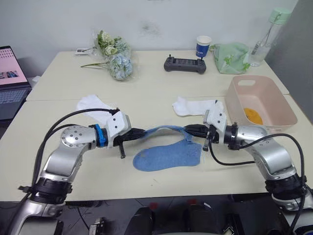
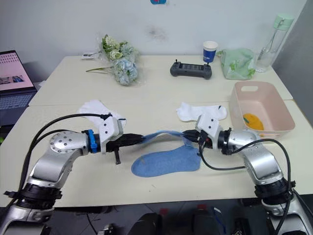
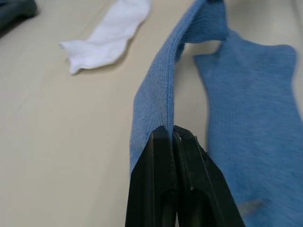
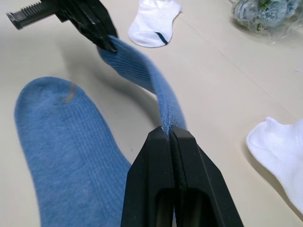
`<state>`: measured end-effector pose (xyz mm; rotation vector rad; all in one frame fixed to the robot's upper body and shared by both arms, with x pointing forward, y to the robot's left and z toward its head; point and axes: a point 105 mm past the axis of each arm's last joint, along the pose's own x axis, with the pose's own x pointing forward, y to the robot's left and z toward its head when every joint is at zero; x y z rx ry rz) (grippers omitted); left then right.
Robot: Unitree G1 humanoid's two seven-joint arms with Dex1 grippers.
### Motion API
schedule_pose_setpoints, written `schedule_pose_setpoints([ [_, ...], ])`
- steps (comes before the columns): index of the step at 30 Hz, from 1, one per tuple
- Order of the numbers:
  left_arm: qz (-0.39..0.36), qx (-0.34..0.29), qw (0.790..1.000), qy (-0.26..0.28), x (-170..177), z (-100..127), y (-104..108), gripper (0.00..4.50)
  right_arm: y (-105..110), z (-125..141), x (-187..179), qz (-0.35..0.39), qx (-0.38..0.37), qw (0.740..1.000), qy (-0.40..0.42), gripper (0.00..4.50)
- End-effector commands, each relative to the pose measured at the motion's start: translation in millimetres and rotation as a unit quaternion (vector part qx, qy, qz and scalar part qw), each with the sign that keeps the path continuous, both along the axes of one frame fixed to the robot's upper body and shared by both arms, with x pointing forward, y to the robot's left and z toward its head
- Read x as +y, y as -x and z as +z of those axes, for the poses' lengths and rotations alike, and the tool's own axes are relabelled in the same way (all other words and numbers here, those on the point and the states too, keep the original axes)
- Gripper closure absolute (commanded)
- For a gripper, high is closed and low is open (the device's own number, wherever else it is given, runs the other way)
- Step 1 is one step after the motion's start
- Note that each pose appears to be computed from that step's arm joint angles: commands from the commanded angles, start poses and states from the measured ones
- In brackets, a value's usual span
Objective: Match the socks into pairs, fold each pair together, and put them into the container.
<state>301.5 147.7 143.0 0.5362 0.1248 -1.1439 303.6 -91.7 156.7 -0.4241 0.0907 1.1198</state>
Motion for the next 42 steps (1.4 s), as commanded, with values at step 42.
schedule_pose_setpoints([
  [42, -0.038, 0.210, 0.976, -0.052, -11.8, -34.2, 10.9, 4.49, -7.0, -27.7, -6.6, 0.007, 0.111, 0.994, 0.012, 4.50],
])
